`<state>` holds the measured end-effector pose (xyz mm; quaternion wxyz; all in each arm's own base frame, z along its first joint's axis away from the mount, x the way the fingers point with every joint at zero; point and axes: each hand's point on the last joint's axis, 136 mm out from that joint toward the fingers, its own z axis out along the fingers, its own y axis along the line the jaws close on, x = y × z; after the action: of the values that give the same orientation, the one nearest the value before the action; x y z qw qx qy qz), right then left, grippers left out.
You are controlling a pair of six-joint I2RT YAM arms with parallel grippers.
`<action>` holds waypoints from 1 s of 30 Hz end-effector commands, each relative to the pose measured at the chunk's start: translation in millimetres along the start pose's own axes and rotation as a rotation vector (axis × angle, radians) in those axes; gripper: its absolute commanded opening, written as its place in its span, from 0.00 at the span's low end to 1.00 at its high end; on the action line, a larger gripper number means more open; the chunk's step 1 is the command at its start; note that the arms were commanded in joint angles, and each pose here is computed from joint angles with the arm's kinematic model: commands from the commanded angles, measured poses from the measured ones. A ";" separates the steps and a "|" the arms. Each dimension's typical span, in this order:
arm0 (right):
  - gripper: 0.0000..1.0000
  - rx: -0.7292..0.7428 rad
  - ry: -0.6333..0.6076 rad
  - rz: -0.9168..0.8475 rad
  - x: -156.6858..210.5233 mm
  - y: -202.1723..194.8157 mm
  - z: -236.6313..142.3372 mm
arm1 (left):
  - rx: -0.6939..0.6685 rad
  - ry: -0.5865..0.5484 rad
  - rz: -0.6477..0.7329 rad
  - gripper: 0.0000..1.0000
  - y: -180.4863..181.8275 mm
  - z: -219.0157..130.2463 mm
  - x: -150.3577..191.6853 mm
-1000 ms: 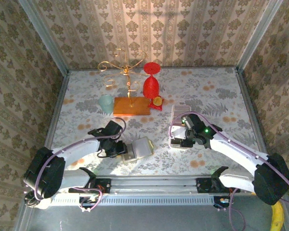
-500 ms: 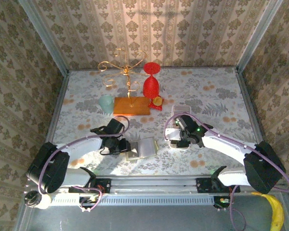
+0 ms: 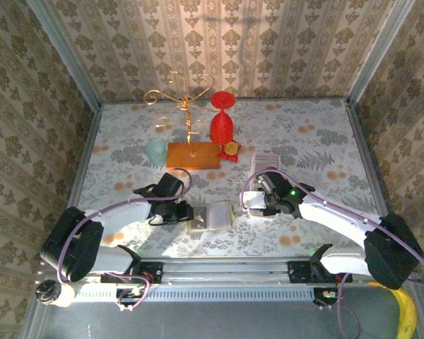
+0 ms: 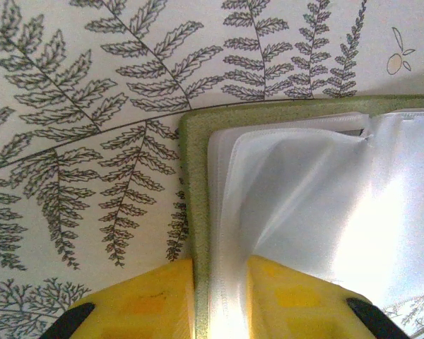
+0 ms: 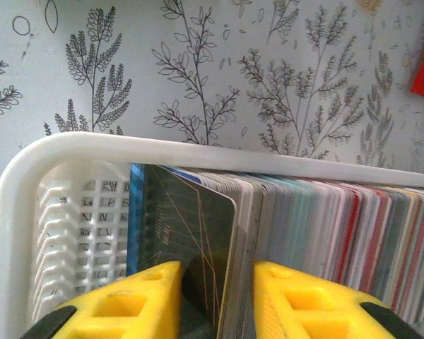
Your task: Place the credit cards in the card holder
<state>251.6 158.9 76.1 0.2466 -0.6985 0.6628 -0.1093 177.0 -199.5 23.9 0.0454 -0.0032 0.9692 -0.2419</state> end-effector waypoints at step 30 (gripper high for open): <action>0.88 -0.019 0.080 -0.029 6.4 -1.2 20.0 | 0.025 -0.013 0.029 0.23 -4.2 -4.4 1.9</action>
<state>261.3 156.7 63.5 0.2279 -0.6969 0.6673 -0.1310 177.5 -199.9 27.7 0.0518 -0.0019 0.9677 -0.2466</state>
